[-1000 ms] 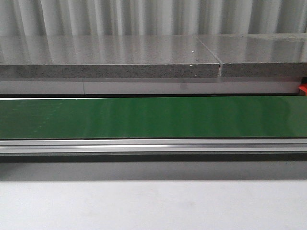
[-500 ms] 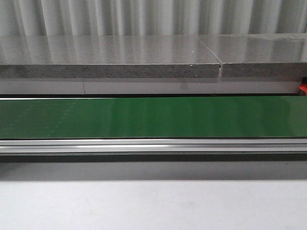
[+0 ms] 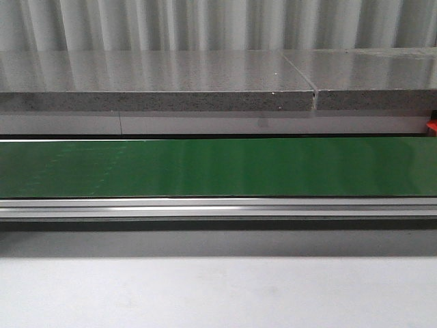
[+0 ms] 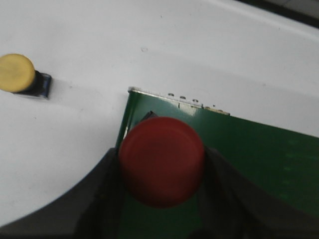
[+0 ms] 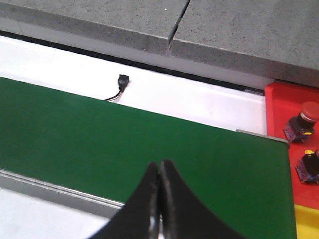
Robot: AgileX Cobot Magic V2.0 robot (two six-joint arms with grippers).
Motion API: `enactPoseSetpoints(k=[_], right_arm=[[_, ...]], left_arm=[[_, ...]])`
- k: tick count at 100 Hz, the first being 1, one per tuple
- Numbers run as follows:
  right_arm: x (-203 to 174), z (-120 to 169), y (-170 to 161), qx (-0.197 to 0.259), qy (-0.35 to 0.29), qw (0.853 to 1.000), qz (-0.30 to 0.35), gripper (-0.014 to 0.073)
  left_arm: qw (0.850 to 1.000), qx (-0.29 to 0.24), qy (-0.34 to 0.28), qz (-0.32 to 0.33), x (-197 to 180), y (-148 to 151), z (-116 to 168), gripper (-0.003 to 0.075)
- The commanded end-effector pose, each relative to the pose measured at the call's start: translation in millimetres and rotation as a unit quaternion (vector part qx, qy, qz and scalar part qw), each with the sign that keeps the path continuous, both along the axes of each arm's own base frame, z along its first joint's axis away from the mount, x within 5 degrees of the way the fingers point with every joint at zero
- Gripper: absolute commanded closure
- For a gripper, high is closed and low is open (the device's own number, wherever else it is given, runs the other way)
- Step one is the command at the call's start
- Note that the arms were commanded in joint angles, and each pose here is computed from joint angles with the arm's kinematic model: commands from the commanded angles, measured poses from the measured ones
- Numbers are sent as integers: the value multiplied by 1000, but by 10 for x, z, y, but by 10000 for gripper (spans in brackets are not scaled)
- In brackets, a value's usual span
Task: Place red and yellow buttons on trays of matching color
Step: 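Grasp the red-capped button with the left gripper, then lower the red button onto the belt and open the left gripper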
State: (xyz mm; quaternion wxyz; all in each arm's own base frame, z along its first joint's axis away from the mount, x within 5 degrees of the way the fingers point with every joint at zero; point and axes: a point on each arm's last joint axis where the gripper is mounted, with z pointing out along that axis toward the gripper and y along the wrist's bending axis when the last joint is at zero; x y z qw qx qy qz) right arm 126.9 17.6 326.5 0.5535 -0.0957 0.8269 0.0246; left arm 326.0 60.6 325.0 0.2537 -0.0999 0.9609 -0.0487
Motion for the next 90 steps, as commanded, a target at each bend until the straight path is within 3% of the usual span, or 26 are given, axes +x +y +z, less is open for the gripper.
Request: enactPoseSetpoints(k=[1, 34, 72, 79, 90], right_arm=[[7, 145, -4, 4, -49, 999, -3, 663], [7, 145, -4, 4, -49, 999, -3, 663], [7, 145, -4, 4, -49, 999, -3, 663], [7, 145, -4, 4, -49, 999, -3, 663], [7, 145, -4, 4, -49, 999, -3, 663]], left_arm=[[999, 0, -44, -15, -37, -124, 137, 741], [998, 35, -24, -50, -54, -319, -260, 741], [998, 40, -17, -50, -83, -319, -394, 732], [998, 36, -19, -50, -80, -325, -393, 679], [998, 35, -20, -57, -78, -338, -392, 489]])
